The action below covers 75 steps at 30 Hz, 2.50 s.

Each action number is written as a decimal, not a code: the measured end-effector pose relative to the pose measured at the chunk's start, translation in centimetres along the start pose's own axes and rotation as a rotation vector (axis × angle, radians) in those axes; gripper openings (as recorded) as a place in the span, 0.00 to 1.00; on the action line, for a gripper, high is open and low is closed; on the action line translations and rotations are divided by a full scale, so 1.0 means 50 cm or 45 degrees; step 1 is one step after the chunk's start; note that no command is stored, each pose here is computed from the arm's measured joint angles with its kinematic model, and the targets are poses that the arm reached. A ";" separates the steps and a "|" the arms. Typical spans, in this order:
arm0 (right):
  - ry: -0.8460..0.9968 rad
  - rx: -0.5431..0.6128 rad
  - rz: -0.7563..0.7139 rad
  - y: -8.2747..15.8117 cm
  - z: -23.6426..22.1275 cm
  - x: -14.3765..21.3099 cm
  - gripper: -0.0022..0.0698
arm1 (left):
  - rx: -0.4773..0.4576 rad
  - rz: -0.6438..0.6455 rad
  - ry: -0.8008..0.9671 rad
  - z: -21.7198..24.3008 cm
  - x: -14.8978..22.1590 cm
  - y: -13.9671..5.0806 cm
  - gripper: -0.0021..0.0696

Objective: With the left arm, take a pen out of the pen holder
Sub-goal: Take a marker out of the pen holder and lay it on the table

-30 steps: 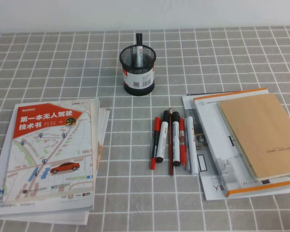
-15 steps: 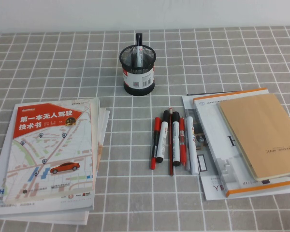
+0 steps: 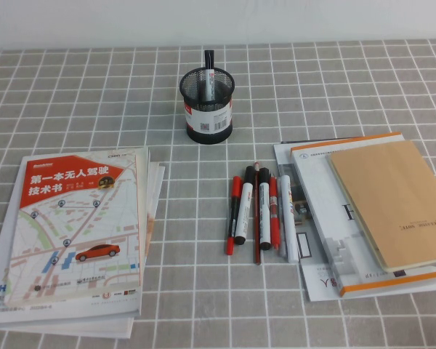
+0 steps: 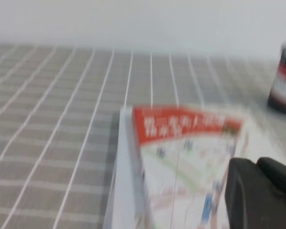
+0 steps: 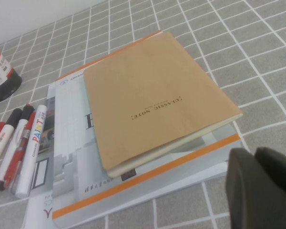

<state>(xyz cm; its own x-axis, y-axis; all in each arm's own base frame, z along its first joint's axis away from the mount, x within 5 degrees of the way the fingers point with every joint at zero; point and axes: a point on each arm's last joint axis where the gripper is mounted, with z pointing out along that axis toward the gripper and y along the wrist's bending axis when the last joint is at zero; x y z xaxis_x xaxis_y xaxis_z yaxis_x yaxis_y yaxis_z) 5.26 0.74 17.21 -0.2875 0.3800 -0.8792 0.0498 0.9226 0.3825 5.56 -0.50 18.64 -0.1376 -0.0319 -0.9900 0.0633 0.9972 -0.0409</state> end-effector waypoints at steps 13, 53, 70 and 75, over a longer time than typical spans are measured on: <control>0.000 0.000 0.000 0.000 0.000 0.000 0.01 | 0.015 -0.450 -0.420 -0.010 -0.058 0.008 0.03; 0.000 0.000 0.000 0.000 0.000 0.000 0.01 | 0.422 0.092 0.389 0.377 -0.336 -0.189 0.03; 0.000 0.000 0.000 0.000 0.000 0.000 0.01 | 0.491 0.034 0.458 0.665 -0.355 -0.313 0.68; 0.000 0.000 0.000 0.000 0.000 0.000 0.01 | 0.523 -0.065 0.489 0.733 -0.342 -0.342 0.70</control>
<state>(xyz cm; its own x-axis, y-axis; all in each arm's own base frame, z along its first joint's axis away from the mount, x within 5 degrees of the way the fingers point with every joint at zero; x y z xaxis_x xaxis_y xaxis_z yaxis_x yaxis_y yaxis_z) 5.26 0.74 17.21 -0.2875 0.3800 -0.8792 0.0498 0.9226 0.3825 43.05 -19.52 31.30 -0.4954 0.0240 -0.8683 0.4159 0.8841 -0.2129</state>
